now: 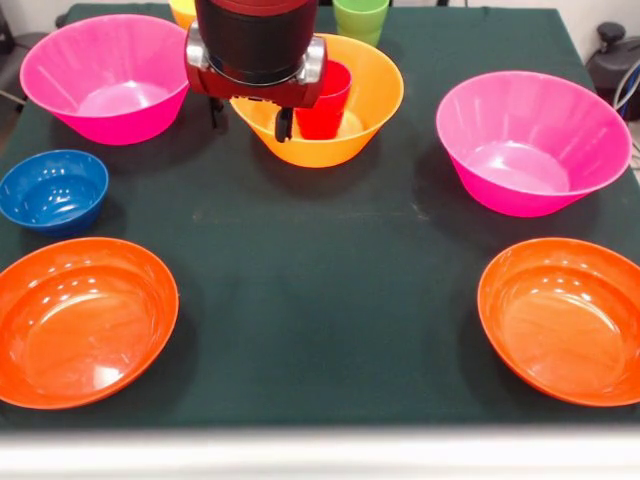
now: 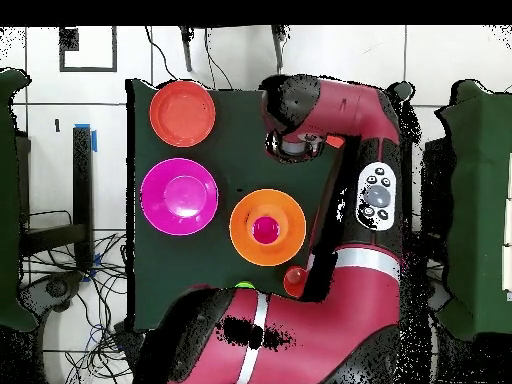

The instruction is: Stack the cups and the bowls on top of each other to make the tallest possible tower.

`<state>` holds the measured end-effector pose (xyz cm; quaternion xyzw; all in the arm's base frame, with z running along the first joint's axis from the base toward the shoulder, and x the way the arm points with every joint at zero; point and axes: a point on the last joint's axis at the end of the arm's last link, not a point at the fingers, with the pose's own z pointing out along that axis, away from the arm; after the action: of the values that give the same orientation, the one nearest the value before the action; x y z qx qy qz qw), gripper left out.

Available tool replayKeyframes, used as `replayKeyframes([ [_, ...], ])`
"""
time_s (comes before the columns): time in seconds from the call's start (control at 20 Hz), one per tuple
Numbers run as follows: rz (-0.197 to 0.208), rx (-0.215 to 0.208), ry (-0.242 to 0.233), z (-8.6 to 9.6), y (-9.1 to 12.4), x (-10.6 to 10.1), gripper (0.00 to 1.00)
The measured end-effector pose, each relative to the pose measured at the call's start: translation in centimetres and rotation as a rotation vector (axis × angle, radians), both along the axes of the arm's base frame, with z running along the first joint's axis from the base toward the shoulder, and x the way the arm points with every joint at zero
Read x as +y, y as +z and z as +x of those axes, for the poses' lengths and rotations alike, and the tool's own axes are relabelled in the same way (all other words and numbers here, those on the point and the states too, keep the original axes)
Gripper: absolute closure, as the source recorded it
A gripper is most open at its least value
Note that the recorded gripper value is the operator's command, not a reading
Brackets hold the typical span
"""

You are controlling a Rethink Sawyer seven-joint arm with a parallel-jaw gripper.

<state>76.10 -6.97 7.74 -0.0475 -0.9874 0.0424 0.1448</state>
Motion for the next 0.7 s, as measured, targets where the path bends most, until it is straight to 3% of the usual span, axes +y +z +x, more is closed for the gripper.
replayKeyframes([
  [0.7, 0.033, -0.007, 0.021, 0.4, -0.5, 1.7, 0.0],
])
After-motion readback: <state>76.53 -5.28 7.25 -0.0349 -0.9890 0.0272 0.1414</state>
